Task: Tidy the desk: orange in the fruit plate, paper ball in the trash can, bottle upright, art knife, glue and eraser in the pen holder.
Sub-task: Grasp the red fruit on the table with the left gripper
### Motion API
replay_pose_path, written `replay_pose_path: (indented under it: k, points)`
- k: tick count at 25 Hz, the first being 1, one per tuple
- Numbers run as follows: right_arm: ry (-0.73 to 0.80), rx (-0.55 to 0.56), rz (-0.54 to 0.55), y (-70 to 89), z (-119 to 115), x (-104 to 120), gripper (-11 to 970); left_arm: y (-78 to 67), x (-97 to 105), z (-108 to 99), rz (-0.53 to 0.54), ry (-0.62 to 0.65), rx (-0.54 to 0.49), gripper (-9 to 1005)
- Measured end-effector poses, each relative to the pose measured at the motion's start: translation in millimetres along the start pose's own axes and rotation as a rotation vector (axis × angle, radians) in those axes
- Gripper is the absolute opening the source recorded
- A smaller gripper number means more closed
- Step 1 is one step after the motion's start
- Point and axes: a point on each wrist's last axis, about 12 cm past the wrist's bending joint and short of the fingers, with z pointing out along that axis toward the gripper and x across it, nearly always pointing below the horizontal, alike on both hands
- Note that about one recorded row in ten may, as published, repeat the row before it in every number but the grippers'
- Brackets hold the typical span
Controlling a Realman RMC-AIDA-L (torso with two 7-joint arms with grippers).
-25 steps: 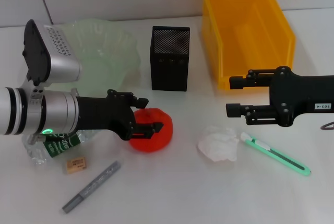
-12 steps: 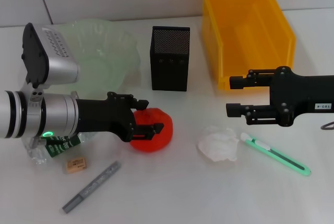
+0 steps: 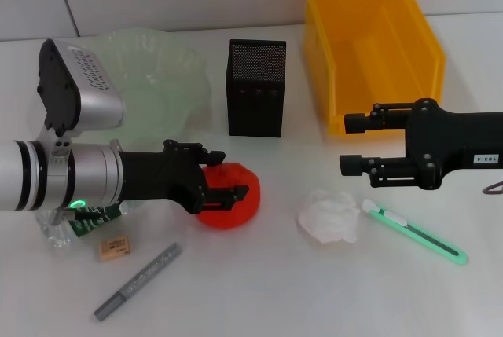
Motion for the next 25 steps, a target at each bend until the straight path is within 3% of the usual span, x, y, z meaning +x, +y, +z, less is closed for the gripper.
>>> replay_pose_path:
  k: [25]
  points:
    - [0.007,0.007,-0.014,-0.1,-2.2,-3.0,671,-3.2,0.4,4.6,0.017,0.011,0.01,676]
